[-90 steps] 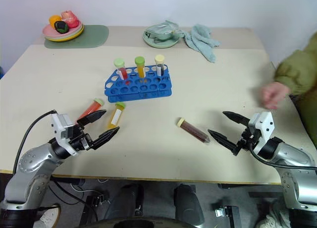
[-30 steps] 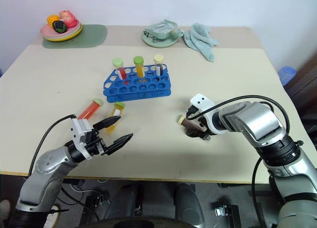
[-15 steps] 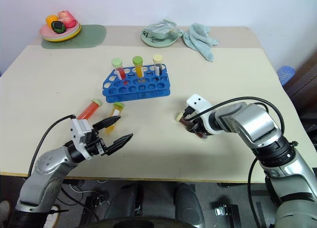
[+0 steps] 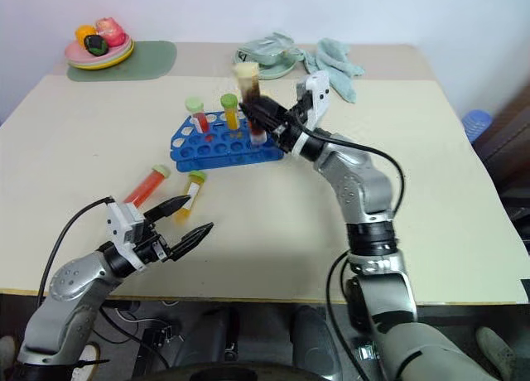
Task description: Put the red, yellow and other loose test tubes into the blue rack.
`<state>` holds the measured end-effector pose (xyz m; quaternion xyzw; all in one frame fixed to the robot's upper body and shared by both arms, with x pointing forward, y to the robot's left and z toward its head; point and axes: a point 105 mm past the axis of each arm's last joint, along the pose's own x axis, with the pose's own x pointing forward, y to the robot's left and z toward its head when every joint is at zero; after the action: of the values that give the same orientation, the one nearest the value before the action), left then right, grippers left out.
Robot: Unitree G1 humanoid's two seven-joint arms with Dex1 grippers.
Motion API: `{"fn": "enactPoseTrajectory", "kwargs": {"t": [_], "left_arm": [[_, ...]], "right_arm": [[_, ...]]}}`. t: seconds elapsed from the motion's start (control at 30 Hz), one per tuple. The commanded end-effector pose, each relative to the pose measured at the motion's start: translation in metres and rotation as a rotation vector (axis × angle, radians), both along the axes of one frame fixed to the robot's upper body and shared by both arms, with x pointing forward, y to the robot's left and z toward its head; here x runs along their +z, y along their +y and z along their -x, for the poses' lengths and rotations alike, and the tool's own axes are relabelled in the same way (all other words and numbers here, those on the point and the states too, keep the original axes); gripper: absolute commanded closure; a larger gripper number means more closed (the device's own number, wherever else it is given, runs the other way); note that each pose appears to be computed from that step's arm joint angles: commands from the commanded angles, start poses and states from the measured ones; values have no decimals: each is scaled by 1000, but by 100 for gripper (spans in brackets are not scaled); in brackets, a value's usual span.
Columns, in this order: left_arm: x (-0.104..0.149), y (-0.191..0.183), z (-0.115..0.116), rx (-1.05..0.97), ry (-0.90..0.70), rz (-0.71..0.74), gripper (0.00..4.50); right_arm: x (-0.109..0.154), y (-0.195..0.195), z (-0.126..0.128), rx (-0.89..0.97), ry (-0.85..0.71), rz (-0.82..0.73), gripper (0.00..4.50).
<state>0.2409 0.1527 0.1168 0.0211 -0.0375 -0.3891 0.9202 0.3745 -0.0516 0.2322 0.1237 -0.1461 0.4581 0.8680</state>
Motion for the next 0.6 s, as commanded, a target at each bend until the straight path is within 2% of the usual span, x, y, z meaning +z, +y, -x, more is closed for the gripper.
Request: {"fn": "enactPoseTrajectory", "kwargs": {"t": [0.03,0.23,0.37,0.6], "left_arm": [[13,3,4,27,-49,16,28],[14,10,9,60,-47,1,28],[18,15,14,90,-48,-13,28],[25,15,22,119,-47,-13,28]], "right_arm": [[13,2,-18,-99,-146,-84,371],[-1,9,-40,-184,-176,-167,371],[-14,15,-43,-164,-133,-227,371],[-44,15,-37,-156,-103,-233,371]]}}
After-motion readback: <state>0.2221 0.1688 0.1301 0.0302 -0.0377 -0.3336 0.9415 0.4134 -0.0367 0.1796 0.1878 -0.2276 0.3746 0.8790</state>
